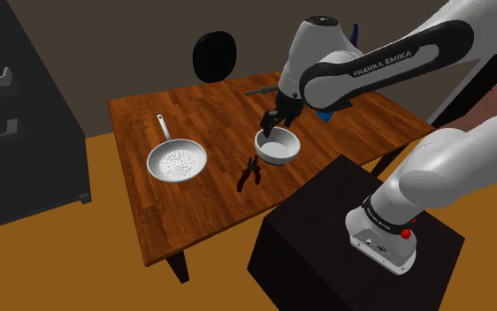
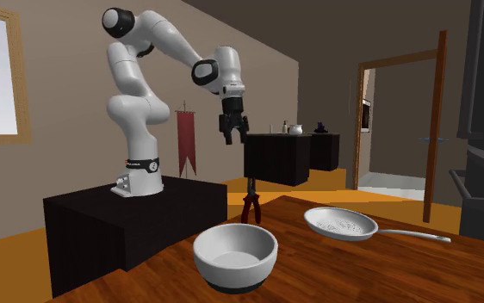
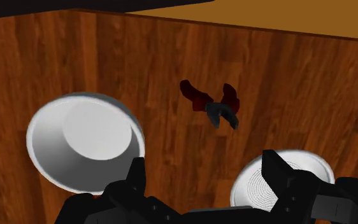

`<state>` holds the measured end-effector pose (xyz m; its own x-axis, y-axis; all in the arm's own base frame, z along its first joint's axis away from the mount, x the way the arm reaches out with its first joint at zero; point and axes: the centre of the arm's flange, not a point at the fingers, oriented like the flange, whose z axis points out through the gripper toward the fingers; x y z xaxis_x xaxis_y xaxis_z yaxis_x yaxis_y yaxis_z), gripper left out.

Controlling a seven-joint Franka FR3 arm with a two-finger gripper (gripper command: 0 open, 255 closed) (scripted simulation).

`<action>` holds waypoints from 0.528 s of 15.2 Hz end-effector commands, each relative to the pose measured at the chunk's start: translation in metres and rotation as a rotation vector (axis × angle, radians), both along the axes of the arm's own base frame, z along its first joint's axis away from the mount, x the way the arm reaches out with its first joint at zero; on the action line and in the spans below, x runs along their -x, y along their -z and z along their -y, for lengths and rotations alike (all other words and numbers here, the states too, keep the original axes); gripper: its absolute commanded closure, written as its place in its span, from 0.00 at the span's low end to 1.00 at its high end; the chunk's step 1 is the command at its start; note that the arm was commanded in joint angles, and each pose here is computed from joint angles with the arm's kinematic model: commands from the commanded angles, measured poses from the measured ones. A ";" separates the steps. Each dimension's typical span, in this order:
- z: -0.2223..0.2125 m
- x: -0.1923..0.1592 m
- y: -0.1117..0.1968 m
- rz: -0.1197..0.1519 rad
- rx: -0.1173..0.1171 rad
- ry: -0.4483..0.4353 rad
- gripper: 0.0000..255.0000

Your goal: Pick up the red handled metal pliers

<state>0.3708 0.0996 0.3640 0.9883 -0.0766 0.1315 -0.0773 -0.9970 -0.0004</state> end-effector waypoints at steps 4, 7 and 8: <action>-0.025 -0.020 0.059 0.009 0.004 0.014 0.00; -0.039 -0.032 0.094 0.013 0.008 0.023 0.00; -0.044 -0.036 0.105 0.014 0.009 0.026 0.00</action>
<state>0.4045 0.1376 0.2740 0.9847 -0.0980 0.1443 -0.1006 -0.9949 0.0104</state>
